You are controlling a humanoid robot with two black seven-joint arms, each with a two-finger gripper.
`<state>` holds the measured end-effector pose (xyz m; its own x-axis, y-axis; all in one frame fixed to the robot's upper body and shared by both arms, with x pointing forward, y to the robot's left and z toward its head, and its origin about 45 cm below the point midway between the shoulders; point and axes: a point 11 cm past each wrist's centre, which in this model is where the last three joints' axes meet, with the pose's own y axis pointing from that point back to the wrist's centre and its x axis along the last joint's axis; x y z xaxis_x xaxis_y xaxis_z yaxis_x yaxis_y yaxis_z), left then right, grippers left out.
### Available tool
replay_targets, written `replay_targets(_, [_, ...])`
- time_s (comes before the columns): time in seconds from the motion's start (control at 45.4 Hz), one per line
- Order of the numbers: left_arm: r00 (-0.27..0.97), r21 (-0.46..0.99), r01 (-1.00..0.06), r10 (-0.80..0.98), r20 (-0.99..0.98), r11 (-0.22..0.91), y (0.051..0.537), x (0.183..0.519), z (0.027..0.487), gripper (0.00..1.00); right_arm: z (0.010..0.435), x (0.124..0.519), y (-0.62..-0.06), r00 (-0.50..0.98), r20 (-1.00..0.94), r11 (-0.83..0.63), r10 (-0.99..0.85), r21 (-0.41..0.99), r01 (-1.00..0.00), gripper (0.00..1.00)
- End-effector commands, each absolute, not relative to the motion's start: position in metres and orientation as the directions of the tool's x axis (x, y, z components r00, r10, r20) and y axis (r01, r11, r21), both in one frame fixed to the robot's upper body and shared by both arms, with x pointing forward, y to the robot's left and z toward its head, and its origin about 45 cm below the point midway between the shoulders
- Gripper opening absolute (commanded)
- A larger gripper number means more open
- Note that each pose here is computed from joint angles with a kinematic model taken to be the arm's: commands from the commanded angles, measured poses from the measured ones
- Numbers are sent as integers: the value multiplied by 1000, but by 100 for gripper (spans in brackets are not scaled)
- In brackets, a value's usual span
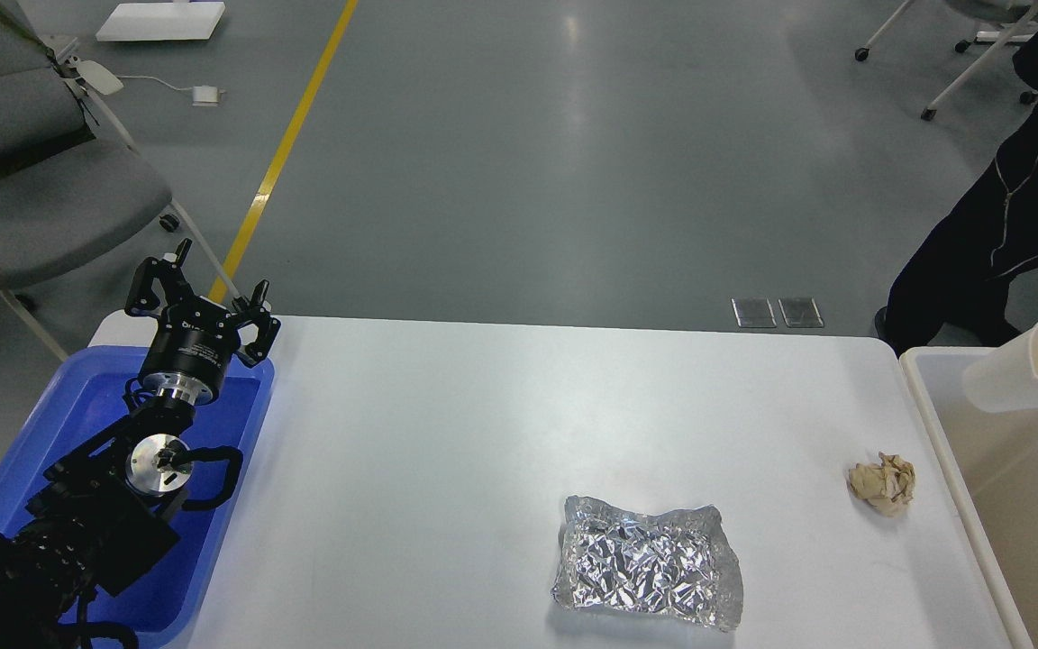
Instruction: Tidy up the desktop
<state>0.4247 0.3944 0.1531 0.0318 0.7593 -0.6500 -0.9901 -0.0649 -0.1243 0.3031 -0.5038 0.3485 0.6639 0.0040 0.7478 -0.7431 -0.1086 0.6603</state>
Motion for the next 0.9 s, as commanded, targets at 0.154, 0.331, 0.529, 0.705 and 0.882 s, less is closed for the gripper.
replay_targets(0.154, [31,-124,-990,759,-650,-66,394,425,153,100,363,294,-560,634,772,65,-50,636,-769,0])
replay_targets(0.331, [33,-126,-990,759,-650,-65,394,425,154,100,371,302,-591,600,795,165,-87,605,-779,0])
replay_targets(0.529, [31,-124,-990,759,-650,-66,394,425,153,100,361,302,-627,573,798,263,-187,602,-754,0])
replay_targets(0.705, [33,-125,-990,758,-652,-64,394,425,153,100,322,297,-638,543,777,282,-319,625,-728,0])
replay_targets(0.882, [31,-124,-990,759,-650,-66,394,425,153,100,275,287,-644,466,748,299,-473,633,-714,0])
